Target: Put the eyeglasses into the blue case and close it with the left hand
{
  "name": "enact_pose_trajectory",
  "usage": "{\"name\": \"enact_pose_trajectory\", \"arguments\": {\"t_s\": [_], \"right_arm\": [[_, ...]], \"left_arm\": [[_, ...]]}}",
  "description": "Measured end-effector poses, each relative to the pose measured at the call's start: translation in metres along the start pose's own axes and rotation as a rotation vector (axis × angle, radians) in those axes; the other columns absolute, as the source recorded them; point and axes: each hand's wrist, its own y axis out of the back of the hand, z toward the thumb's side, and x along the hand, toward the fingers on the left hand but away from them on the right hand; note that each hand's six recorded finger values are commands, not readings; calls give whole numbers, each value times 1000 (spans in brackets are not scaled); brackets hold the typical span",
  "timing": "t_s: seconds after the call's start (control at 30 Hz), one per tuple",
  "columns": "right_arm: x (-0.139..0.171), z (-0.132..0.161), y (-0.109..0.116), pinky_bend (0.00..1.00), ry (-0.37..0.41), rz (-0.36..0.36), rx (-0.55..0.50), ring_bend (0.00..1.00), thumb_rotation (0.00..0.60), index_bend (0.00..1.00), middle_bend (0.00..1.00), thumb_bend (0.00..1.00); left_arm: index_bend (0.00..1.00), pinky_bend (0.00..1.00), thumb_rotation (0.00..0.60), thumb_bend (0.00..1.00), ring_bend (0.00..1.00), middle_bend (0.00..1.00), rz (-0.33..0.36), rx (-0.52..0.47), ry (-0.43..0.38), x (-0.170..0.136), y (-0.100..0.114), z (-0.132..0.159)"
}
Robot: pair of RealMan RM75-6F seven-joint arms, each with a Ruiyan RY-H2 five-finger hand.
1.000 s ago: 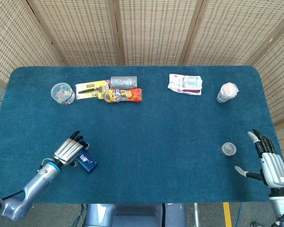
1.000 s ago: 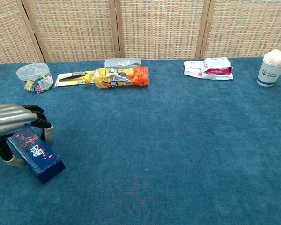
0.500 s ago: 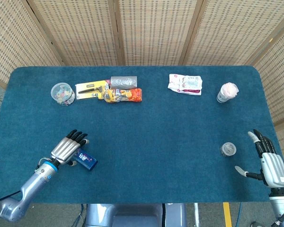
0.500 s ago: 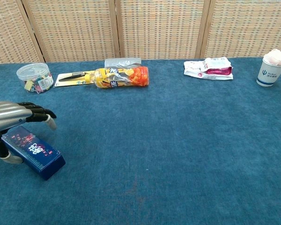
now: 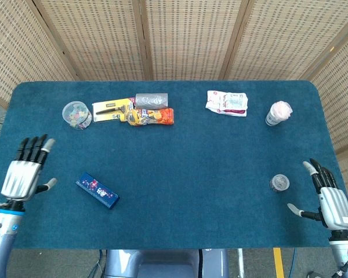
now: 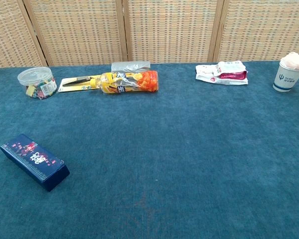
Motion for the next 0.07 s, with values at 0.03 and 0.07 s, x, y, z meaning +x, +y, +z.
{"name": "enact_pose_trajectory", "arguments": {"t_s": [0.03,0.07], "right_arm": [[0,0,0,0,0,-1,0,0,600,0,0,0],[0,0,0,0,0,-2,1,0,600,0,0,0]], "left_arm": [[0,0,600,0,0,0,20,-3,37,-6,2,-8],[0,0,600,0,0,0,34,-7,66,-10,4,-14]]}}
